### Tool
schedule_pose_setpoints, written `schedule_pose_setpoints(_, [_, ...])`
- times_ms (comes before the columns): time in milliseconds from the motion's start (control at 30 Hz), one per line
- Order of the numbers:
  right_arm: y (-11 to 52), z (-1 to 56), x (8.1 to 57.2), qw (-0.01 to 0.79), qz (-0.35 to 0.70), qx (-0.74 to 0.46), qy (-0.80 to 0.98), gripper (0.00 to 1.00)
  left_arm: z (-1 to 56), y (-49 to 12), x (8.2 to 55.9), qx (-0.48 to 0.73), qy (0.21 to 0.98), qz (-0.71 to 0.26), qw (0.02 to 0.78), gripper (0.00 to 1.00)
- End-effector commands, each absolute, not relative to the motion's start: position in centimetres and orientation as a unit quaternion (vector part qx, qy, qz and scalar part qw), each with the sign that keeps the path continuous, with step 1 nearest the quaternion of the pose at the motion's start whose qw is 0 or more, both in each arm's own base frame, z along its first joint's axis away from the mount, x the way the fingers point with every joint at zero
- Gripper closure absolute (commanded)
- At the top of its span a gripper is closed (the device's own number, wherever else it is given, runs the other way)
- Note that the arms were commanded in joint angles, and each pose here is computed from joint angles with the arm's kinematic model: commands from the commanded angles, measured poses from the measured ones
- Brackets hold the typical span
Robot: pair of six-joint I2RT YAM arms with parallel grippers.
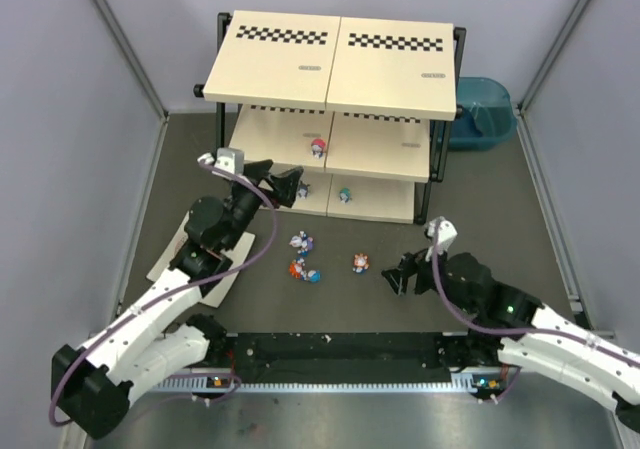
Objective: Place and organize the plastic toys onto the shelf
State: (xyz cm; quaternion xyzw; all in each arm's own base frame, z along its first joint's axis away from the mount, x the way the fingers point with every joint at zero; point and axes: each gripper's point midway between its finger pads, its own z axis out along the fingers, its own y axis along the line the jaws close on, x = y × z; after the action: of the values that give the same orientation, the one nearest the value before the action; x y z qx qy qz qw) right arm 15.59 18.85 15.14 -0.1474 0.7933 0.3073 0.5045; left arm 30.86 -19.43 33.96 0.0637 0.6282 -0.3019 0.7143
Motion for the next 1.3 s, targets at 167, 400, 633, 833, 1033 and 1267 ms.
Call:
schedule_pose_setpoints(167, [21.6, 9.8, 17.1, 0.419, 0.272, -0.08, 0.863, 0.3, 25.1, -17.0, 26.5, -0.003, 0.693, -0.33, 0.641, 0.13])
schedule_pose_setpoints(400, [23.8, 7.8, 18.2, 0.377, 0.32, -0.029, 0.869, 0.28, 21.9, -16.7, 24.5, -0.02, 0.705, -0.356, 0.613, 0.13])
schedule_pose_setpoints(633, [25.3, 6.5, 19.7, 0.346, 0.305, -0.015, 0.887, 0.25, 20.6, -16.7, 23.6, -0.023, 0.709, -0.368, 0.601, 0.13])
schedule_pose_setpoints(833, [26.6, 5.8, 20.8, 0.336, 0.311, 0.0, 0.889, 0.29, 20.1, -16.5, 23.2, -0.027, 0.71, -0.372, 0.598, 0.13])
schedule_pose_setpoints(1033, [26.8, 5.0, 21.4, 0.33, 0.304, 0.011, 0.894, 0.35, 19.8, -16.6, 23.0, -0.026, 0.71, -0.374, 0.595, 0.13])
schedule_pose_setpoints(1267, [26.7, 3.9, 21.5, 0.321, 0.288, 0.013, 0.902, 0.57, 19.3, -16.6, 23.0, -0.027, 0.715, -0.373, 0.591, 0.13])
